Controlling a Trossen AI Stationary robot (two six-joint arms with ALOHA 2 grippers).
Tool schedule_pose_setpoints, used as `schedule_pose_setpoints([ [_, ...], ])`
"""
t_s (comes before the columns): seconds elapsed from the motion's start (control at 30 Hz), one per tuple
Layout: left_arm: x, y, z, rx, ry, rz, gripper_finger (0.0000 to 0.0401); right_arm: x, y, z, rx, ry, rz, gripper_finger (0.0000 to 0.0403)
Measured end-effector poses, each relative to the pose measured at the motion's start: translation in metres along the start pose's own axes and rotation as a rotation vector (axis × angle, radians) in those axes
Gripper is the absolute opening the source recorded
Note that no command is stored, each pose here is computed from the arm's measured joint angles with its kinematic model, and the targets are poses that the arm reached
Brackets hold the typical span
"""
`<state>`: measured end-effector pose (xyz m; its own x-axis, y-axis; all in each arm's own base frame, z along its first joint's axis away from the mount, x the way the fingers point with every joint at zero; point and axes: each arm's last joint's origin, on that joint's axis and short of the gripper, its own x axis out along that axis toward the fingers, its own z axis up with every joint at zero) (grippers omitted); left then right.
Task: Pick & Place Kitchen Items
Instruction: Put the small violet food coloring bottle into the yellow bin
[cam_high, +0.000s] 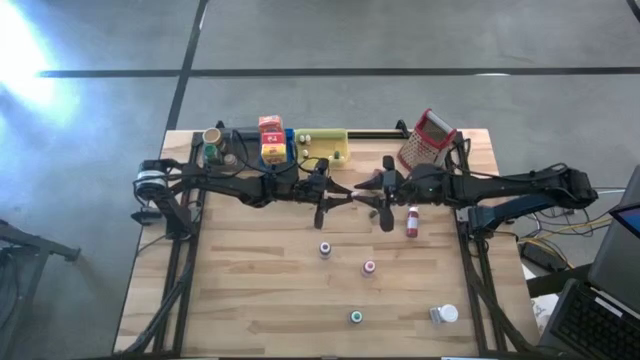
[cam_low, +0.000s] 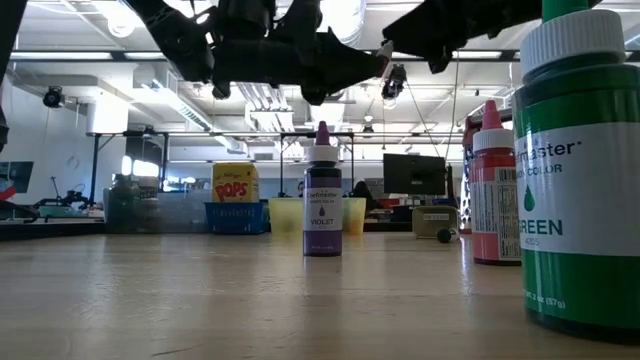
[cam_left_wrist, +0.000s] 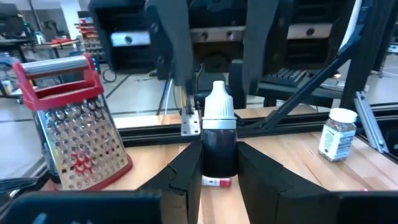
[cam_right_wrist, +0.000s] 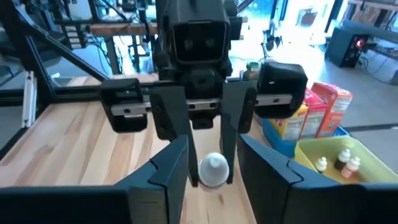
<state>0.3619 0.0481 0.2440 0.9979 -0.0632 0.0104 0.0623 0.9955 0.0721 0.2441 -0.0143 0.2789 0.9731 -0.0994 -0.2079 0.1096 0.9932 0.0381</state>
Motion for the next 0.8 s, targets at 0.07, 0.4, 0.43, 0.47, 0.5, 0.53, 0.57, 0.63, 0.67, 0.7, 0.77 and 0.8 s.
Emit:
schedule_pose_setpoints([
  [0.07,0.000,0.001,0.000,-0.015,0.004,0.004,0.0094,-0.007,0.000,0.008,-0.001,0.023,0.000,0.0140],
  [0.4,0.002,0.002,-0.005,-0.144,0.105,0.005,0.0094,-0.020,0.002,0.058,-0.012,0.363,0.007,0.0162],
  [0.43,0.003,0.003,-0.004,-0.154,0.114,0.001,0.0094,-0.016,0.003,0.058,-0.014,0.404,0.005,0.0164],
  [0.47,0.004,0.002,-0.002,-0.163,0.122,-0.011,0.0094,-0.011,0.003,0.059,-0.016,0.440,0.003,0.0166],
  [0.5,0.005,0.002,-0.001,-0.170,0.134,-0.023,0.0094,-0.006,0.003,0.059,-0.021,0.468,0.003,0.0167],
  [0.53,0.007,0.001,0.000,-0.174,0.150,-0.042,0.0094,-0.002,0.003,0.058,-0.033,0.492,0.004,0.0169],
  [0.57,0.007,0.000,0.001,-0.178,0.166,-0.052,0.0094,0.002,0.003,0.059,-0.039,0.505,0.003,0.0170],
  [0.63,0.009,-0.001,0.001,-0.178,0.201,-0.065,0.0094,0.010,0.001,0.062,-0.038,0.508,-0.003,0.0174],
  [0.67,0.009,-0.002,0.002,-0.174,0.214,-0.067,0.0094,0.013,0.000,0.062,-0.037,0.513,-0.008,0.0175],
  [0.7,0.010,-0.002,0.002,-0.167,0.219,-0.069,0.0094,0.016,-0.001,0.061,-0.038,0.520,-0.011,0.0177],
  [0.77,0.011,-0.002,0.004,-0.152,0.223,-0.072,0.0094,0.021,-0.003,0.059,-0.033,0.536,-0.009,0.0180],
  [0.8,0.011,-0.002,0.005,-0.146,0.218,-0.072,0.0094,0.021,-0.005,0.059,-0.028,0.541,-0.001,0.0181],
])
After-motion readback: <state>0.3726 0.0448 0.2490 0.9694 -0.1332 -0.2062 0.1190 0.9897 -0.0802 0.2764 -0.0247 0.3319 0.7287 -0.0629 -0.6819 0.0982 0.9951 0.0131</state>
